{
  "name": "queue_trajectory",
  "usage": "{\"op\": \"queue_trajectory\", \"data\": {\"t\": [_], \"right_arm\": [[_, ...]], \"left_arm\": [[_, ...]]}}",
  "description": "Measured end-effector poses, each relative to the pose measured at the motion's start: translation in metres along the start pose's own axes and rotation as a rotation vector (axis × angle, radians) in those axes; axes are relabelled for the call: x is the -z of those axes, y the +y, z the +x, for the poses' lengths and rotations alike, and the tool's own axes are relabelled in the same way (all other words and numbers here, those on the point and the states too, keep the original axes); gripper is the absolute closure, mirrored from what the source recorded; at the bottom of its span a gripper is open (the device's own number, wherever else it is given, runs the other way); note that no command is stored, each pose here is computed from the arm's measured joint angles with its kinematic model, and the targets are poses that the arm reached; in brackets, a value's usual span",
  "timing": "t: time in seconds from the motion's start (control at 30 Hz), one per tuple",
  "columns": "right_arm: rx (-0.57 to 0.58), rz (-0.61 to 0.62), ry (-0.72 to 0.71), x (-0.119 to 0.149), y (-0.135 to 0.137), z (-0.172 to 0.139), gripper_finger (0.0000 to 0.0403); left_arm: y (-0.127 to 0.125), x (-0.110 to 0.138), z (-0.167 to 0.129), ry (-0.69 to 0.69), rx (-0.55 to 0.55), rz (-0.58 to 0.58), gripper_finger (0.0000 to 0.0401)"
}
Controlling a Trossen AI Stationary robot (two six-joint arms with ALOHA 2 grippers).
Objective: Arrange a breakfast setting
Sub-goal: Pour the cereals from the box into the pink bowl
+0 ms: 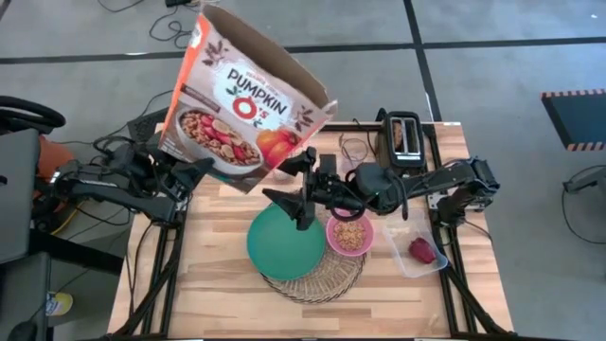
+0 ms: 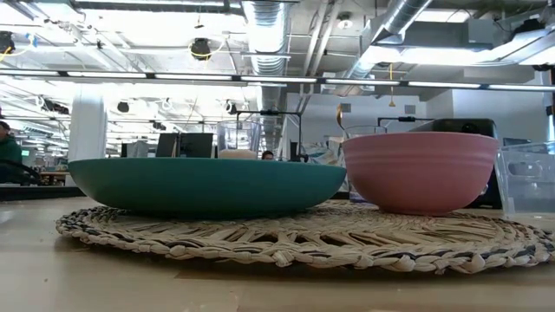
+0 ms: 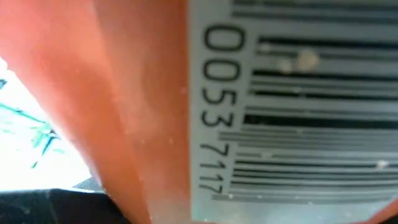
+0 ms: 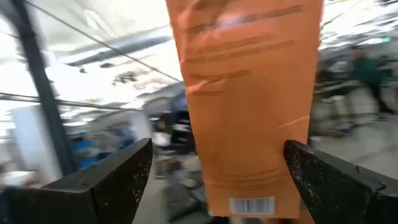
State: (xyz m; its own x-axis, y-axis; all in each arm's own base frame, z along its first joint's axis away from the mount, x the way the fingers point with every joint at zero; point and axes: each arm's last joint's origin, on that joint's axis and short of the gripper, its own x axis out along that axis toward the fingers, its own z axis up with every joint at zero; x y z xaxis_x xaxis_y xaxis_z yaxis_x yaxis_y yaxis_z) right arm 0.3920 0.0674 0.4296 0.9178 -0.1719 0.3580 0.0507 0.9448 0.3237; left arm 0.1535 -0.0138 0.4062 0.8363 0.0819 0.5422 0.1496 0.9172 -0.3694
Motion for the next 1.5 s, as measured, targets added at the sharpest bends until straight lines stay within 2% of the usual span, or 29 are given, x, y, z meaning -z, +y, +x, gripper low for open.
{"op": "queue_trajectory", "data": {"t": [0.1, 0.33, 0.77, 1.0, 1.13, 1.3, 1.37, 1.5], "right_arm": [[0.063, -0.038, 0.011, 0.003, -0.001, 0.000, 0.0011], [0.087, -0.027, 0.019, 0.004, -0.004, 0.000, 0.0006], [0.030, -0.029, -0.029, -0.003, -0.010, 0.003, 0.0009], [0.036, -0.032, -0.033, -0.005, -0.014, 0.004, 0.0011], [0.036, -0.042, -0.028, -0.005, -0.015, 0.005, 0.0036], [0.036, -0.064, -0.026, -0.004, -0.015, 0.005, 0.0102], [0.037, -0.072, -0.026, -0.004, -0.015, 0.005, 0.0120], [0.039, -0.107, -0.021, -0.004, -0.015, 0.005, 0.0127]], "left_arm": [[0.000, 0.001, 0.000, 0.006, 0.014, 0.002, 0.0126], [0.000, 0.001, 0.000, 0.003, 0.020, 0.009, 0.0126], [0.002, 0.014, 0.009, 0.042, 0.010, 0.002, 0.0126], [0.003, 0.018, 0.012, 0.042, 0.003, 0.009, 0.0126], [0.004, 0.020, 0.013, 0.044, -0.003, 0.022, 0.0126], [0.004, 0.020, 0.013, 0.046, -0.002, 0.032, 0.0125], [0.004, 0.019, 0.013, 0.045, -0.003, 0.031, 0.0101], [0.004, 0.018, 0.012, 0.040, -0.005, 0.013, 0.0037]]}}
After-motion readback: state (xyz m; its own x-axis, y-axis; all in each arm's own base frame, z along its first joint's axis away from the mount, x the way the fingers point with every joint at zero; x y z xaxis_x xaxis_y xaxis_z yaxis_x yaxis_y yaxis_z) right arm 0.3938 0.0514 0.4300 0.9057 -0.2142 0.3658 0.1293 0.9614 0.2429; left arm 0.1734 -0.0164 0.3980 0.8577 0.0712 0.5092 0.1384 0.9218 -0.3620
